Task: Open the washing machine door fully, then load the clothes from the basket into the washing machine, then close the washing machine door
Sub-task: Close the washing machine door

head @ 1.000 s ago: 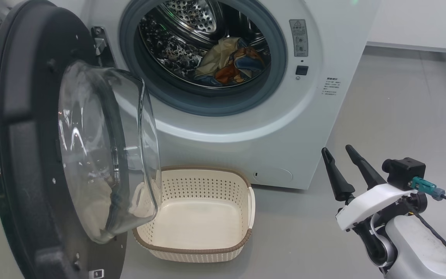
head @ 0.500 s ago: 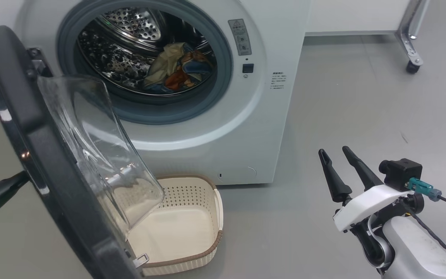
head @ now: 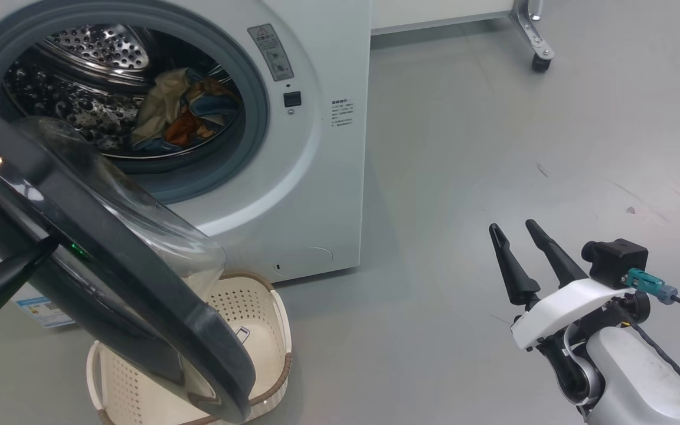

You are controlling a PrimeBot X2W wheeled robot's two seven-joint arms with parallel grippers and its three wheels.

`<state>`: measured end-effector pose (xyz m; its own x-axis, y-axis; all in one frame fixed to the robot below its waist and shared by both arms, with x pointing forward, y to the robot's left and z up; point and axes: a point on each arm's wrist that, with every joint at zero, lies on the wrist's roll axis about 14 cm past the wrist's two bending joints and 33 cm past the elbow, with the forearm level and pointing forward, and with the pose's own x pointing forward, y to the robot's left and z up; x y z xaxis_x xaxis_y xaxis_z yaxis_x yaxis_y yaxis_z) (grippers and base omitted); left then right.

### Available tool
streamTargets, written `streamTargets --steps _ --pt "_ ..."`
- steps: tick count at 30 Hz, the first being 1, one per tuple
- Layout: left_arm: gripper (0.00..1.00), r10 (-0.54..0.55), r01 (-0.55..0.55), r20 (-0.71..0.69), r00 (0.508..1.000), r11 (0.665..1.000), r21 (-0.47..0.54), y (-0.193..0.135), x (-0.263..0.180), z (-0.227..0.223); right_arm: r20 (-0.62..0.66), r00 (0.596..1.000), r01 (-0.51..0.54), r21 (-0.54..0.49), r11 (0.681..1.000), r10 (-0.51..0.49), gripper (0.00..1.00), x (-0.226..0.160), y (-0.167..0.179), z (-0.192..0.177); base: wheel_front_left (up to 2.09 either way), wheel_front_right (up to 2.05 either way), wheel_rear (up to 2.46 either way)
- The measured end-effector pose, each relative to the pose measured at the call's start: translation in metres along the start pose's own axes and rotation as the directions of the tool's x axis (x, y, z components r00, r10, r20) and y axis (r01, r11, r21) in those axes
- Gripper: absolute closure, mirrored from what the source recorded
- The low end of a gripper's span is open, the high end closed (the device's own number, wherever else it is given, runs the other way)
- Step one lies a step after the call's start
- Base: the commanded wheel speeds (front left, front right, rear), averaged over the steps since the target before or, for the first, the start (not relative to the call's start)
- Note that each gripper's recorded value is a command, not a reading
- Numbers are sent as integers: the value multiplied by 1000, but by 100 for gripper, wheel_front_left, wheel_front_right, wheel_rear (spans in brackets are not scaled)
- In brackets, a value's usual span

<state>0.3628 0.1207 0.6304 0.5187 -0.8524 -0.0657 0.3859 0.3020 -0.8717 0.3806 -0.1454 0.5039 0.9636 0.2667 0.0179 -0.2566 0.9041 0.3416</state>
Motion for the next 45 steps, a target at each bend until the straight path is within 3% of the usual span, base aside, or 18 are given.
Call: streamTargets --steps 14,34,35,37,38,45 --pt "100 -42 42 -38 998 999 9 -1 52 1 26 992 126 2 992 -126 0 -20 -39 9 0 0 0" --pt "100 -33 33 9 999 999 16 -1 44 5 33 995 90 8 996 -90 0 -4 -31 11 0 0 0" --pt "82 -30 30 15 999 999 17 -1 43 5 32 996 86 8 996 -86 0 -3 -30 11 0 0 0" --pt "36 -22 21 34 999 999 27 0 39 8 31 996 78 9 997 -78 0 -1 -28 10 0 0 0" --pt "0 -14 13 38 999 999 32 1 37 8 31 997 74 10 997 -74 0 1 -27 10 0 0 0" --pt "0 46 -54 116 992 996 65 11 20 18 27 999 42 12 999 -42 0 9 -17 8 0 0 0"
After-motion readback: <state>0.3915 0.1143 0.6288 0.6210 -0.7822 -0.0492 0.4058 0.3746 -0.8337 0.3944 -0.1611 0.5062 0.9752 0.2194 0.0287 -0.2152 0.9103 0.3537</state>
